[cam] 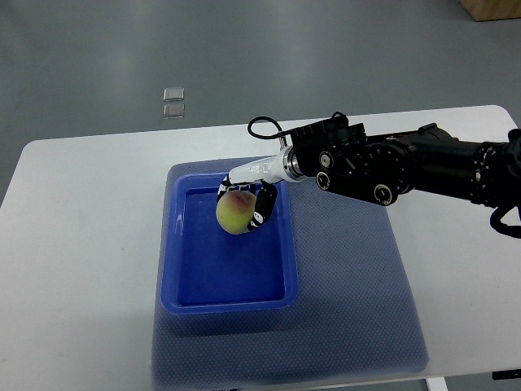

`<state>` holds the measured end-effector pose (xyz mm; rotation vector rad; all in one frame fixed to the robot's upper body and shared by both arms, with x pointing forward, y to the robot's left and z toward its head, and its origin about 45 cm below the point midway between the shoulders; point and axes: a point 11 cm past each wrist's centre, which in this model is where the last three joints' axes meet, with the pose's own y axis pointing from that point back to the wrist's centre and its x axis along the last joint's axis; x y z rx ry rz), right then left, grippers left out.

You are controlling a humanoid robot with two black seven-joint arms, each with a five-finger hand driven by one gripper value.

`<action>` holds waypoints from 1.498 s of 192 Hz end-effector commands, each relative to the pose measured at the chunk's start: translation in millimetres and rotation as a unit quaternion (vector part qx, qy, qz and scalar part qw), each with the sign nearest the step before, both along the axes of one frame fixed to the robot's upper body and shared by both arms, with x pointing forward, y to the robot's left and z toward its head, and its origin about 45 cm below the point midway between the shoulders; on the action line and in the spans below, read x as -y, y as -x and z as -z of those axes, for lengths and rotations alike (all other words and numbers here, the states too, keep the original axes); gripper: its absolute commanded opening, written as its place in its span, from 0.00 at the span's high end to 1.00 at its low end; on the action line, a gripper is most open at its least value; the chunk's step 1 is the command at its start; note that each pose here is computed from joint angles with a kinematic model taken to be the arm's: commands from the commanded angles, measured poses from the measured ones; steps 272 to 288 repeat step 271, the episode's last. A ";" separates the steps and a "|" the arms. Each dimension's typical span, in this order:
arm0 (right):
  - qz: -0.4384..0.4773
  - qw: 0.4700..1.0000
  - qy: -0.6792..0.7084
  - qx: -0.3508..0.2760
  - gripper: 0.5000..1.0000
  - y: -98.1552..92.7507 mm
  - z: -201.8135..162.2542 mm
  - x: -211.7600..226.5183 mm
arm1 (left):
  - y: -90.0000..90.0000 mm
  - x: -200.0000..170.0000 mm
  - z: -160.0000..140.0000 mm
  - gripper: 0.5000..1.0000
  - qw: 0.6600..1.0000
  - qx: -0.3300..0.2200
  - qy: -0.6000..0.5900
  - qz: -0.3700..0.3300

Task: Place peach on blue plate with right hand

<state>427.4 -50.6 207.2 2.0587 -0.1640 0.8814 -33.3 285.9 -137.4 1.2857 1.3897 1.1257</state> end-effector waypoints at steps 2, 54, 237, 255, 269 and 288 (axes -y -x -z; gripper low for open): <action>0.001 1.000 -0.001 0.000 0.19 -0.4 -1.0 -0.3 | 0.0 0.0 0.0 0.00 1.000 0.000 0.000 0.000; 0.001 1.000 -0.031 0.008 0.14 -5.6 -24.4 -13.0 | 0.0 0.0 0.0 0.00 1.000 0.000 0.000 0.000; 0.466 0.416 -0.746 -0.232 0.14 -27.1 14.4 170.1 | 0.5 1.4 -0.1 0.00 1.000 -0.001 0.002 0.004; 0.462 0.415 -0.746 -0.239 0.14 -24.4 17.8 166.7 | 0.5 1.4 -0.1 0.00 1.000 -0.001 0.002 0.004; 0.461 0.416 -0.747 -0.240 0.14 -23.9 18.2 166.6 | 0.5 1.4 -0.1 0.00 1.000 -0.001 0.002 0.004; 0.460 0.416 -0.747 -0.240 0.14 -23.9 18.0 166.5 | 0.5 1.4 -0.1 0.00 1.000 -0.001 0.002 0.004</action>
